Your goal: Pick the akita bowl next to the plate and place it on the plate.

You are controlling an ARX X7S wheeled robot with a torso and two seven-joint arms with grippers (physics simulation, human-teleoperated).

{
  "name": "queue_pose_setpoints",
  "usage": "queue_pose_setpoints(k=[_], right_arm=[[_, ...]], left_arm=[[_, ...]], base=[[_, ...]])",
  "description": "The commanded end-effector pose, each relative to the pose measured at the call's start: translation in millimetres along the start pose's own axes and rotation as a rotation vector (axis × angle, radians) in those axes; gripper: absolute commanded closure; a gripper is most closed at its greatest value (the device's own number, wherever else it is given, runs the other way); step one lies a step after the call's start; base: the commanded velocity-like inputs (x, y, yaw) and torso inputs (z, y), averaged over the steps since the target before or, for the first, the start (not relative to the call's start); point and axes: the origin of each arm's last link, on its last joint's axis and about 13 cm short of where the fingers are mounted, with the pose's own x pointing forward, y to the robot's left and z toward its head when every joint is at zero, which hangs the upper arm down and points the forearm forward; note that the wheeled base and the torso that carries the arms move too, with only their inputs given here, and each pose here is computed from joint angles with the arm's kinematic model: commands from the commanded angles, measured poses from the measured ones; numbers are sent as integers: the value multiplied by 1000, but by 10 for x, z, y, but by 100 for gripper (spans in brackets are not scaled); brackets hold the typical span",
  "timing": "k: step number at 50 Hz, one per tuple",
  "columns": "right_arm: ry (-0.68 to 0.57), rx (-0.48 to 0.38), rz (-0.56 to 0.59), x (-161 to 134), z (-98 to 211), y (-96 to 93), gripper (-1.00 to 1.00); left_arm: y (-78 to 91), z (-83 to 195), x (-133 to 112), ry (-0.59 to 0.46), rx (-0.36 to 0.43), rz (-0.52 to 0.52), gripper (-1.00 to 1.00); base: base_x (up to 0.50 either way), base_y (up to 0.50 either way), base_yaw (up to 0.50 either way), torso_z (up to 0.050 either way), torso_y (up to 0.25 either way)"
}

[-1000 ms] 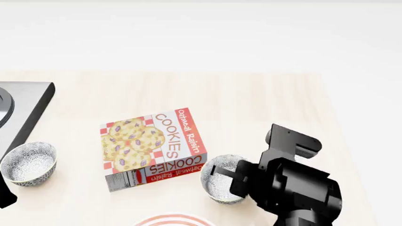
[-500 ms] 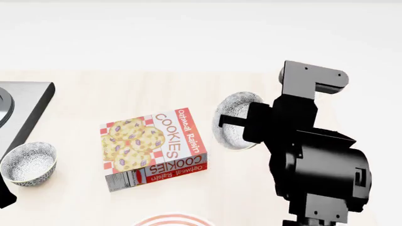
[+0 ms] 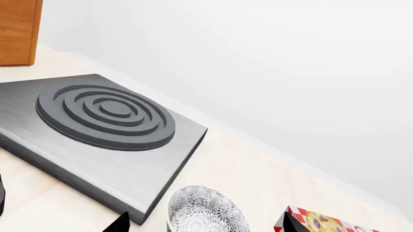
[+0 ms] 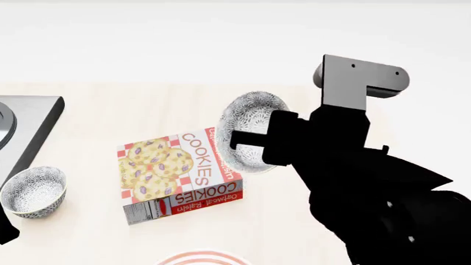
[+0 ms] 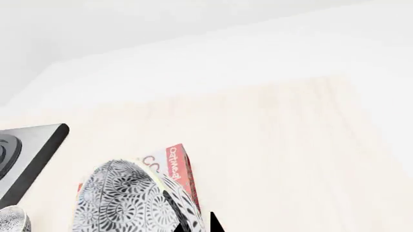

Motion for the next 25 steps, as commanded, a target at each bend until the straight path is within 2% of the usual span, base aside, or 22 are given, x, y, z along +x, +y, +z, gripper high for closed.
queue_pose_setpoints(k=[1,16,25], right_arm=[[48,6,67,-229,-32,66,100],[221,99,114,-334,-123,68,100],[294,137,140,-273,-260,30,100]], left_arm=[[1,-1,-1,0,0,0,-100],[0,3,-2,1,-1,0,-100],[-2,6,2,1,-1,1,-100]], base=[[0,0,0,0,0],[0,0,0,0,0],[0,0,0,0,0]])
